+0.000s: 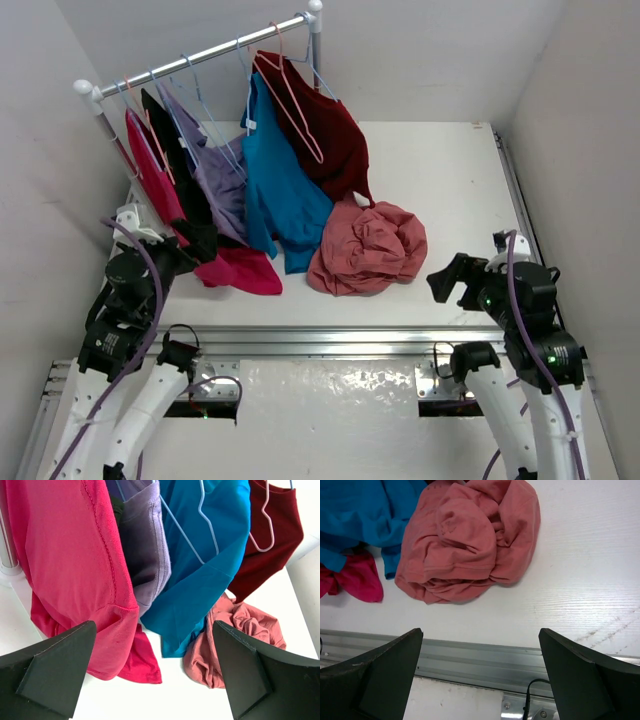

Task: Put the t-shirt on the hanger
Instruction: Pick up the hanger from the clothesline.

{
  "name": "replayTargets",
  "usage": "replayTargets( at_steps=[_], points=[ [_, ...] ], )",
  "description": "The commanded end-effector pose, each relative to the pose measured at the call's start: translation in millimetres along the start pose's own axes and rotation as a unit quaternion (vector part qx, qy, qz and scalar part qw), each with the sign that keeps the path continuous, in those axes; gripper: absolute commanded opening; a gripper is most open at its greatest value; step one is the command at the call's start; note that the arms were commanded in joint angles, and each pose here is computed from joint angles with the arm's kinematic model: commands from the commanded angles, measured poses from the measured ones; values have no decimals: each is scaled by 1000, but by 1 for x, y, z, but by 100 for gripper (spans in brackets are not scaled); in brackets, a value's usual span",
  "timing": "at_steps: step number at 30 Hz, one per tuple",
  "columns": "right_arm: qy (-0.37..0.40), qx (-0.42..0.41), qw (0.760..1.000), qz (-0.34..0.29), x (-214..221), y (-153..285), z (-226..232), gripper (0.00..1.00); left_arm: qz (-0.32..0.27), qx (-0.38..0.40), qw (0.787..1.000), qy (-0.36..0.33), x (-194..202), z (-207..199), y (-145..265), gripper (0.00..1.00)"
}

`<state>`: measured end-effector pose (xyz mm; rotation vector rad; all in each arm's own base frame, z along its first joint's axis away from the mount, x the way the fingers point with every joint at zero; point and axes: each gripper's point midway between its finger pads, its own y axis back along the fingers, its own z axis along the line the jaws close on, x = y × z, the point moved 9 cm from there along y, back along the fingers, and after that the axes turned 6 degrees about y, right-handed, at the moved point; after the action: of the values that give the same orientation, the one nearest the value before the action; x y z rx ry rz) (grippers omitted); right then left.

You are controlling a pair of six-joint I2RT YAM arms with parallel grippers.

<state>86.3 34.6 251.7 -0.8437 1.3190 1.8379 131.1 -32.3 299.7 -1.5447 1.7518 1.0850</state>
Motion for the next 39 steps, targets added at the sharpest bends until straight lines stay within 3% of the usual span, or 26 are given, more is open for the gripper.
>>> replayTargets(
  at_steps=[1,7,12,13,15,16,18,23,27,30,35,39],
  points=[
    [-11,13,1000,-21,-4,-2,-2,99,-10,0,1000,11,-4,-3,-3,100],
    [-12,16,999,-44,-7,6,-1,99,-15,9,1000,8,-6,-3,3,100],
    [-11,7,999,-46,-9,9,1,99,-20,87,996,-3,-14,-19,9,100],
    [-11,1,999,-49,-10,8,2,99,-32,109,993,2,-26,-29,13,100],
    [-18,-5,999,-45,-10,6,4,99,2,146,989,15,-39,-51,10,99],
    [-20,-11,999,-45,-10,6,5,99,-15,176,984,20,-66,-70,23,100],
    [-25,-20,999,-36,-10,3,7,99,6,189,982,27,-84,-91,10,100],
    [-31,-45,998,-34,-11,0,11,99,3,104,994,31,-138,-129,-48,97],
    [-29,-37,998,-41,-12,0,10,99,3,-16,1000,26,-144,-128,-104,87],
    [-21,-33,998,-41,-13,1,9,99,20,-92,995,11,-131,-119,-145,81],
    [-15,-30,999,-37,-12,-1,8,99,39,-117,992,-1,-115,-115,-181,77],
    [-17,-40,998,-36,-9,-6,8,99,52,-158,986,-14,-99,-105,-205,62]
  ],
)
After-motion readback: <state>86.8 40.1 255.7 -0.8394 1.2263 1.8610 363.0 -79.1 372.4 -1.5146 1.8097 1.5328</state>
